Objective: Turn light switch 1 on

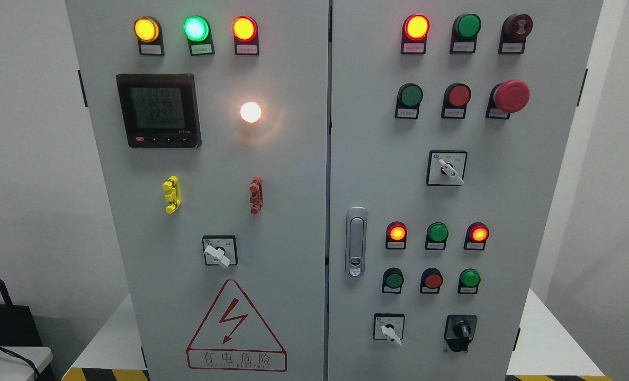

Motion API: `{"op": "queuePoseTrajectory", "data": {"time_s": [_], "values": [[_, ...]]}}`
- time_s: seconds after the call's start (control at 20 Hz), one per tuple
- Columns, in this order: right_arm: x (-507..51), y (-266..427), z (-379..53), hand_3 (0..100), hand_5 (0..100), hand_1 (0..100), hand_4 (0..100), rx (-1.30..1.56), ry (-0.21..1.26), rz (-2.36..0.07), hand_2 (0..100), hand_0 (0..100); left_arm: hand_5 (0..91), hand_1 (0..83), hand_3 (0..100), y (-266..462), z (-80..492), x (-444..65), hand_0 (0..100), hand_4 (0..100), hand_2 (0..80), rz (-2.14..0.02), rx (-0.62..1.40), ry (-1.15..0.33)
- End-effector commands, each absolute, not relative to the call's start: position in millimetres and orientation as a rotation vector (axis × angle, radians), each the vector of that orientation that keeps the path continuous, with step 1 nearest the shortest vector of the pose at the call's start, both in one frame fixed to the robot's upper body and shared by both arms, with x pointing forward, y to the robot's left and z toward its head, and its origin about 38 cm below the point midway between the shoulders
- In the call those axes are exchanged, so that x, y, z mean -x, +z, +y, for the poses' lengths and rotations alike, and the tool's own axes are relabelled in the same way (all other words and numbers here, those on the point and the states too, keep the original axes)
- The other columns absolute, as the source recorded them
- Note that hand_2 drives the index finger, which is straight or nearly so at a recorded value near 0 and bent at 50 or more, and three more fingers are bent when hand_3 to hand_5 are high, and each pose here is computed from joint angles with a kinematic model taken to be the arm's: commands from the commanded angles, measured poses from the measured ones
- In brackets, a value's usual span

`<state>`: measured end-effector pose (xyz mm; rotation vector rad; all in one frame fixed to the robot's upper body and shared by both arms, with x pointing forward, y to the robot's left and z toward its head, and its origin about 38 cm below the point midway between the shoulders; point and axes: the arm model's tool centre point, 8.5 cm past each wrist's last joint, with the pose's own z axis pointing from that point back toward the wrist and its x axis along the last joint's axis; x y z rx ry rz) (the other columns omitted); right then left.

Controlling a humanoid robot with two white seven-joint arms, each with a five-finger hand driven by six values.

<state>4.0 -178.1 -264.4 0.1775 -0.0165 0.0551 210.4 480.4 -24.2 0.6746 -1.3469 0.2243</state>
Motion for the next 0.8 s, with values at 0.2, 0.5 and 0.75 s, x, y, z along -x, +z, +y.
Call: {"op": "queuePoseTrajectory", "data": {"time_s": [0.2,0.5,0.75], "values": [[-4,-264,-178,0,0,39,0,-0.179,0.038,-0.018,0,12,2.3,3.2,12,-201,445,-28,45,21,0.0,-0.611,-0.484,0.419],[-4,-264,-178,0,0,39,0,-0.179,0.038,-0.018,0,12,0.0,3.4,4,-237,373,2,47,14,0.0,-0.402,-0.303,0.291],[-4,-264,-178,0,0,39,0,-0.179,0.038,-0.018,0,12,0.0,2.9,0,-251,312,9,49,7,0.0,-0.326,-0.238,0.134]]}}
